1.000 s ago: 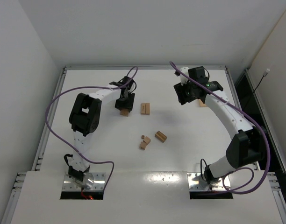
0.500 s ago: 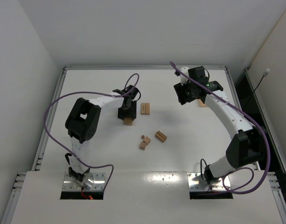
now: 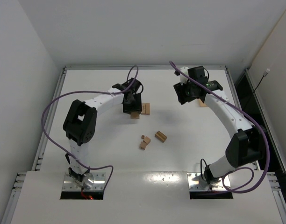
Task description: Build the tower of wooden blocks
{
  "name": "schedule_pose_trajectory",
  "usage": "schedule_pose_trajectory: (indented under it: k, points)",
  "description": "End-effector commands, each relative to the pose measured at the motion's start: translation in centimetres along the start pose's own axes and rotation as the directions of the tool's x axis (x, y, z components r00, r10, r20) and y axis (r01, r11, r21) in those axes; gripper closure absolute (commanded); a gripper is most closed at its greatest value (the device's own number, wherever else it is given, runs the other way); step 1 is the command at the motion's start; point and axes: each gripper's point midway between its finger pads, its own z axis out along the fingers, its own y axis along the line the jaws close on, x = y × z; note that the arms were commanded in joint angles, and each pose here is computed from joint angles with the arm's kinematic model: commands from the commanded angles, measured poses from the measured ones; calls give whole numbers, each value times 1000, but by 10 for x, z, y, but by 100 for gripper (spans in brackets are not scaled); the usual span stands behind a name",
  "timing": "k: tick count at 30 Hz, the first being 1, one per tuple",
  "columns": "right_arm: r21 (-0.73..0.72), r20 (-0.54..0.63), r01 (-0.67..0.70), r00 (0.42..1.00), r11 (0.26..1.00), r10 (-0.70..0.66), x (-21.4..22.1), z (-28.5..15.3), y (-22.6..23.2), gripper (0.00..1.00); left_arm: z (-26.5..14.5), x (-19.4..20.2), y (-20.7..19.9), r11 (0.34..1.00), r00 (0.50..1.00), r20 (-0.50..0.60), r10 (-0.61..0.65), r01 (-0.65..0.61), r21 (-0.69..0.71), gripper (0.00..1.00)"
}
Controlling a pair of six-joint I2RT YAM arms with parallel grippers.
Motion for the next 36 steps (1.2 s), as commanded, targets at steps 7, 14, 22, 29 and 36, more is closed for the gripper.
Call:
schedule_pose_trajectory:
  k: [7, 14, 22, 29, 36]
  points:
    - [34, 68, -5, 998, 999, 3, -25, -8, -7, 49, -14, -35, -49, 999, 992, 124, 32, -35, 24, 100]
    - [66, 63, -29, 998, 997, 25, -23, -9, -11, 49, 1, -38, -50, 999, 990, 130, 51, -50, -12, 100]
    - [72, 62, -36, 998, 997, 32, -21, -10, -15, 49, 15, -41, -54, 997, 989, 127, 71, -67, -34, 100]
    - [61, 55, -35, 998, 998, 32, -17, -9, -12, 49, 22, -41, -65, 995, 986, 136, 94, -90, -31, 100]
    - [60, 46, -35, 998, 998, 32, -14, -7, -12, 49, 28, -49, -67, 995, 984, 153, 93, -87, -44, 100]
